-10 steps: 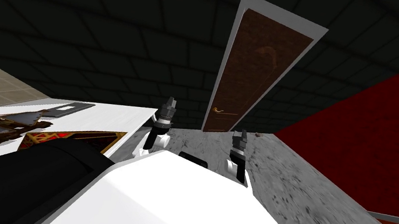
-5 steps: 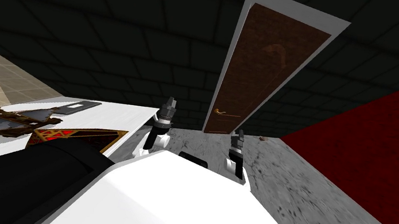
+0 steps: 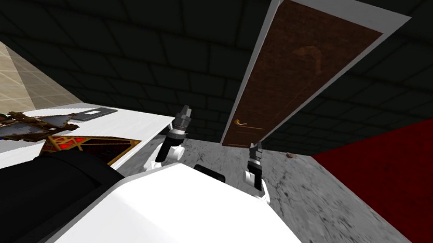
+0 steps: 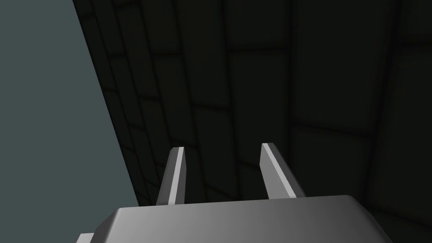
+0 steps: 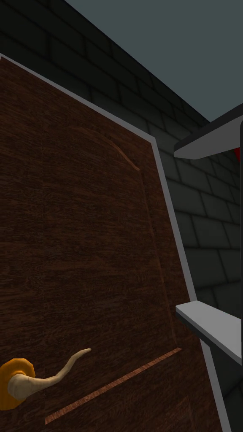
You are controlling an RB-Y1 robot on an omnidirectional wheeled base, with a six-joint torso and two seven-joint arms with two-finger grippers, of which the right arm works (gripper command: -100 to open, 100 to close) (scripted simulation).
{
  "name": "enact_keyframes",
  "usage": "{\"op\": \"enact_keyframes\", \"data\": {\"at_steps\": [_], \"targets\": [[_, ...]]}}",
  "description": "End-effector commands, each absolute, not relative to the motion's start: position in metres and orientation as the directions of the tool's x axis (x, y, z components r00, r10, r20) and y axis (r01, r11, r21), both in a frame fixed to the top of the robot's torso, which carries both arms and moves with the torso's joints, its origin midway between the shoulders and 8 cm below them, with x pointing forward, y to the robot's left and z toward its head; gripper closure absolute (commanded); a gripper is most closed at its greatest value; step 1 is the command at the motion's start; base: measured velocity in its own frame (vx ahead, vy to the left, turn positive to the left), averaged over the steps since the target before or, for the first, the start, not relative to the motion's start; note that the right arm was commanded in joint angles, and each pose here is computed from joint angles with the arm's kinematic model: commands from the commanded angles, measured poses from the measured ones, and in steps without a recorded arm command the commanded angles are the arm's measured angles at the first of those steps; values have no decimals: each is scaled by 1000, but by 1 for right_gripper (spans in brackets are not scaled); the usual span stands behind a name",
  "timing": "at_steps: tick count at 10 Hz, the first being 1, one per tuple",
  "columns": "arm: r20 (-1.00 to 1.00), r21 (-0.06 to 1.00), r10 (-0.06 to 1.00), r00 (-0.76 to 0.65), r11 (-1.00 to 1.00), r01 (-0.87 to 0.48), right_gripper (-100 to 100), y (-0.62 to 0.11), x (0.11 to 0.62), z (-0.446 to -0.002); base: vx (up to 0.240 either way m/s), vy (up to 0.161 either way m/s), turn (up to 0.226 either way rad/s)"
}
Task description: Pull the door open
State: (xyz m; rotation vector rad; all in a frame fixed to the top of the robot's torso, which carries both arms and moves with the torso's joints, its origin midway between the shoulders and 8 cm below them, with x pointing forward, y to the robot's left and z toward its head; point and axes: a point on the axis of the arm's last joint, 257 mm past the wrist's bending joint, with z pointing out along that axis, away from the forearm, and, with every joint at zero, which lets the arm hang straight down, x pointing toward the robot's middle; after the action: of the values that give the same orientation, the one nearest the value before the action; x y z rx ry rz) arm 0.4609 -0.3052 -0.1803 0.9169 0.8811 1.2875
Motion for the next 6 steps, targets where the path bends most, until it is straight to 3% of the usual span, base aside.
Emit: {"op": "enact_keyframes", "data": {"at_steps": [1, 6], "targets": [[-32, 926, 996, 80, 60, -373, -100, -308, 468, -189, 42, -26, 106], [-40, 944, 996, 82, 64, -323, -100, -313, 478, -216, 41, -31, 84]]}}
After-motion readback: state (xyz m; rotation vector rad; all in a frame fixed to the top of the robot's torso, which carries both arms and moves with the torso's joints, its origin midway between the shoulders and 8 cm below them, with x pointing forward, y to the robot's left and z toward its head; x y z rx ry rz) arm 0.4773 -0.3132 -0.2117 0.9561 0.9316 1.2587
